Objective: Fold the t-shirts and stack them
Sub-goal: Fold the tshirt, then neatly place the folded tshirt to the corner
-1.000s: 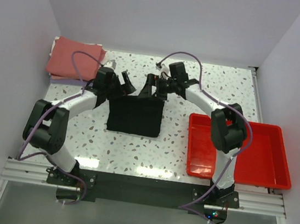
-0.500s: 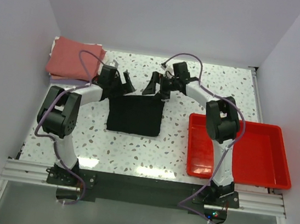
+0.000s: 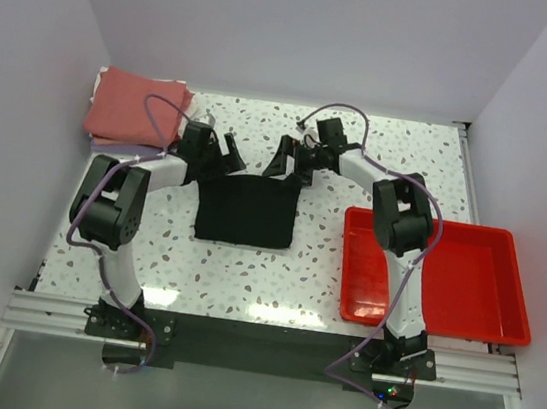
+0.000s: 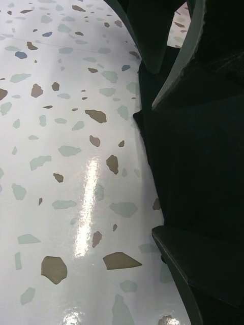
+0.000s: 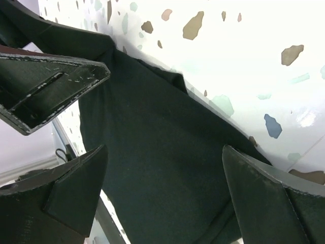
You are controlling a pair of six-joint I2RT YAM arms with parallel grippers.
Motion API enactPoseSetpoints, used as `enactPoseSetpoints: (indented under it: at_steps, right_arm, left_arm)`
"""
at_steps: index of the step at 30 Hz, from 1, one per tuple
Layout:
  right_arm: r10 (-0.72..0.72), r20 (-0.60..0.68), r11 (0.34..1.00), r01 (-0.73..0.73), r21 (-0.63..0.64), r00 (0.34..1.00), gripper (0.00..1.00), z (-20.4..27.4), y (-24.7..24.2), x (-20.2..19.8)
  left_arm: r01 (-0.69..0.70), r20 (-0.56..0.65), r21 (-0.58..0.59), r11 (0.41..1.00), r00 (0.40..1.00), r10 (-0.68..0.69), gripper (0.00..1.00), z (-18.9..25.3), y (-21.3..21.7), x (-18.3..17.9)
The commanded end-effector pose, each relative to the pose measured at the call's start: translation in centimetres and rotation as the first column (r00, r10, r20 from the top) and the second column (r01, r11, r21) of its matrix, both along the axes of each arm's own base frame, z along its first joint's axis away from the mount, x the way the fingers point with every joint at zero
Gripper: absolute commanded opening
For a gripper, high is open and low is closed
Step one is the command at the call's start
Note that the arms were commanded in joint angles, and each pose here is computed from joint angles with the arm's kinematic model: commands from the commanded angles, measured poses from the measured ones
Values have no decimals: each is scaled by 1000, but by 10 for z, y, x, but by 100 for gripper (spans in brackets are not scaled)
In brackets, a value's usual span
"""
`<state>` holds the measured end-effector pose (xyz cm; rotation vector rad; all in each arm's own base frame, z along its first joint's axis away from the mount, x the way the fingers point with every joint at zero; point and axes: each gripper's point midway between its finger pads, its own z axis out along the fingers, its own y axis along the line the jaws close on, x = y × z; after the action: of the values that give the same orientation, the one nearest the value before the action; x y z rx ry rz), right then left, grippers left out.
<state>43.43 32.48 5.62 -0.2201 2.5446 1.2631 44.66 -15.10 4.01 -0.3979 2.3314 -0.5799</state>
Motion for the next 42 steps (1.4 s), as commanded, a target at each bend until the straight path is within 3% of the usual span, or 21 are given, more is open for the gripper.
enactPoseSetpoints:
  at_steps: [1,5,8,9,10,12,15,16,23,36,42]
  right_arm:
    - [18,72,999,-16,-33,997,99,39,-8,6]
    - [34,267,999,-36,2,963,99,136,-10,1]
    - [27,298,999,-17,-38,954,99,147,-25,-21]
    - [11,365,1000,-4,-19,931,99,177,-32,-33]
    - [0,333,998,19,-54,943,99,155,-42,-48]
    - [-30,413,998,48,-34,910,99,182,-55,-70]
    - [-69,400,990,113,-86,914,99,157,-81,-102]
    - [-86,443,989,130,-69,892,99,173,-89,-115]
    - [-149,440,965,228,-132,886,99,146,-132,-170]
    - [-151,485,943,272,-190,862,99,149,-157,-192]
    - [-139,464,945,258,-202,875,99,138,-155,-192]
  left_arm:
    - [12,103,5,1000,995,-13,100,58,3,16]
    - [-6,178,21,1000,984,2,100,112,11,6]
    - [-58,214,56,997,976,45,100,135,29,-19]
    - [-70,219,63,996,974,54,100,138,35,-34]
    - [-88,210,76,993,975,70,100,135,40,-42]
    - [-128,175,117,985,979,106,100,122,55,-65]
    - [-162,133,150,975,981,142,100,101,67,-88]
    - [-161,122,151,975,982,144,100,97,67,-92]
    - [-114,36,155,981,993,109,100,62,62,-103]
    - [-47,-151,148,988,986,69,100,-10,49,-107]
    - [-10,-183,123,992,983,33,87,-27,40,-121]
